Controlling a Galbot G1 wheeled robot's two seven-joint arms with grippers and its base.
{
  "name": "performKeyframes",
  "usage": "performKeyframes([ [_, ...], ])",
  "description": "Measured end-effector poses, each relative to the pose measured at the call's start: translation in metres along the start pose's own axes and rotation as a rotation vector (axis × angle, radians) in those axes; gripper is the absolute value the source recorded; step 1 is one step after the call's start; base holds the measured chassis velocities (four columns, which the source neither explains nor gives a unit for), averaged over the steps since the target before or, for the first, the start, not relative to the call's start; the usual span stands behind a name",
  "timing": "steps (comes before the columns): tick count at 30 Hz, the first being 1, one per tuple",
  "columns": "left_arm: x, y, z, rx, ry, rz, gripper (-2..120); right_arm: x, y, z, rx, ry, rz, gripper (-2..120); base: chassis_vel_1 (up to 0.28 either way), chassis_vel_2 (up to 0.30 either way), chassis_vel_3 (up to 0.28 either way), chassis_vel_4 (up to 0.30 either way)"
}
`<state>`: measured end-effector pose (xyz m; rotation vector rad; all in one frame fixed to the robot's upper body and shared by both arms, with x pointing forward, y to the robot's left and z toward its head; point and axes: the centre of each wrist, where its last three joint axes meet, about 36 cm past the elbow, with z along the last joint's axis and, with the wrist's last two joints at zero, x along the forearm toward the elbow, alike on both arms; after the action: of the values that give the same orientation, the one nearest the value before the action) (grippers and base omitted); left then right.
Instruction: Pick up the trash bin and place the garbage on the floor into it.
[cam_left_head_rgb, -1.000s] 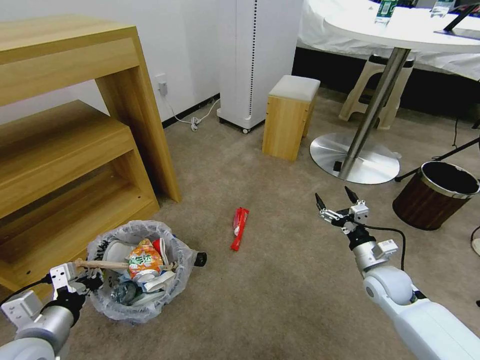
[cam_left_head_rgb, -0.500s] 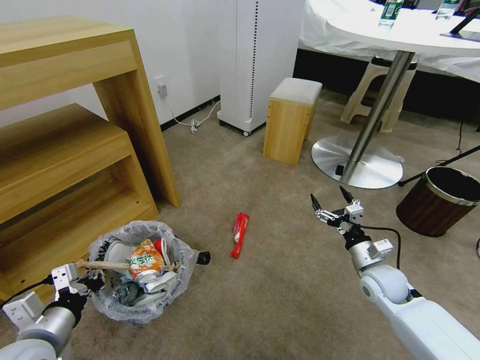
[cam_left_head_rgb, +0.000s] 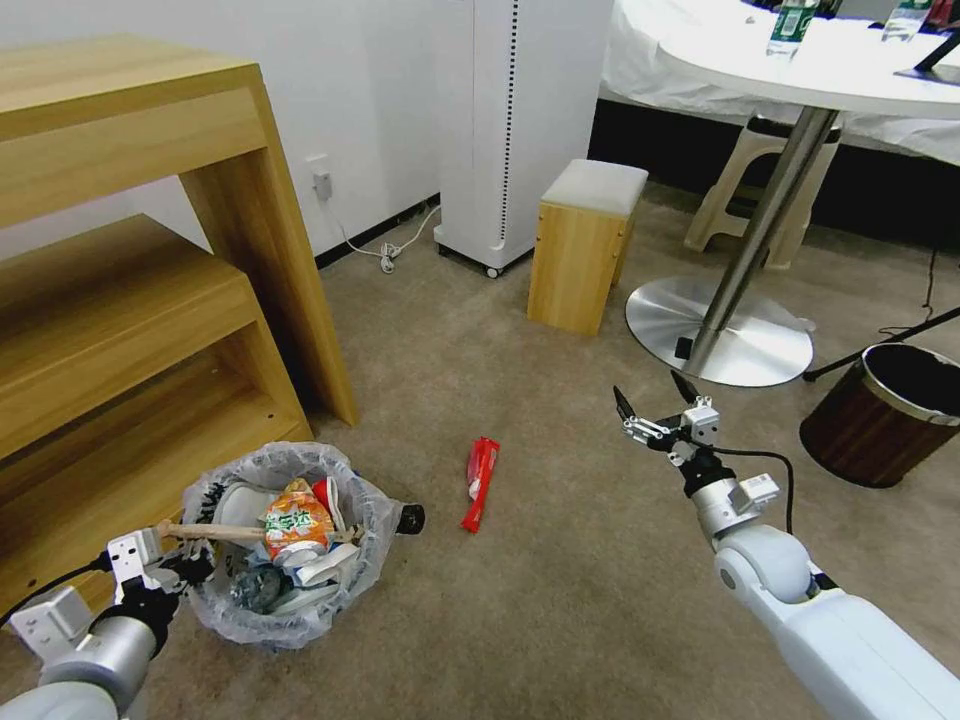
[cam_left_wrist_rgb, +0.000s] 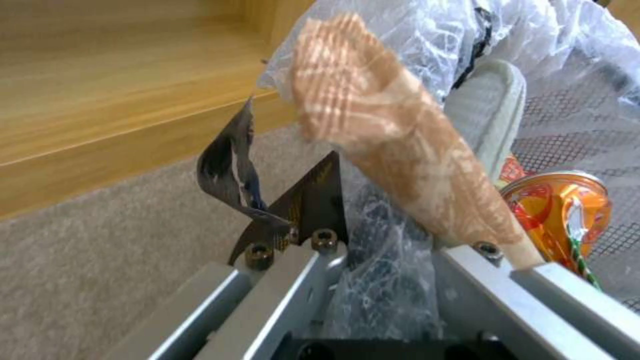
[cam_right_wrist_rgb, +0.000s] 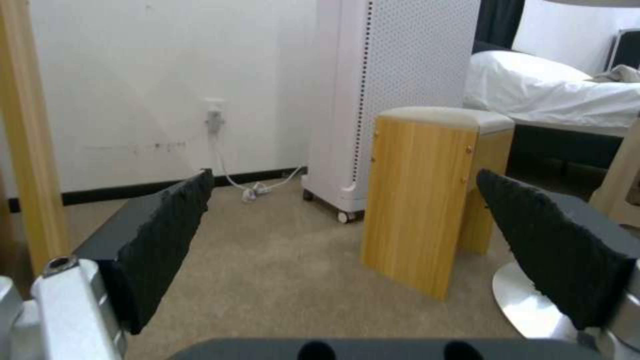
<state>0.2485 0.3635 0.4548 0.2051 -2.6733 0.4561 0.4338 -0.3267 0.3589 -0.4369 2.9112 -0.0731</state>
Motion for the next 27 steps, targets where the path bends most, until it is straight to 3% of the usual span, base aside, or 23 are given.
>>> performKeyframes([
  [15,0.004,-0.007,0.002,0.008,-0.006,0.007,1,-0.01,0.015,0.014,-0.036,0.001,-0.012,100,-0.07,0.075,0.074,-0.074],
  [27,0.007,-0.008,0.003,0.002,0.002,0.007,1,-0.013,0.051,0.032,-0.096,-0.003,-0.02,100,-0.026,0.02,0.022,-0.029],
])
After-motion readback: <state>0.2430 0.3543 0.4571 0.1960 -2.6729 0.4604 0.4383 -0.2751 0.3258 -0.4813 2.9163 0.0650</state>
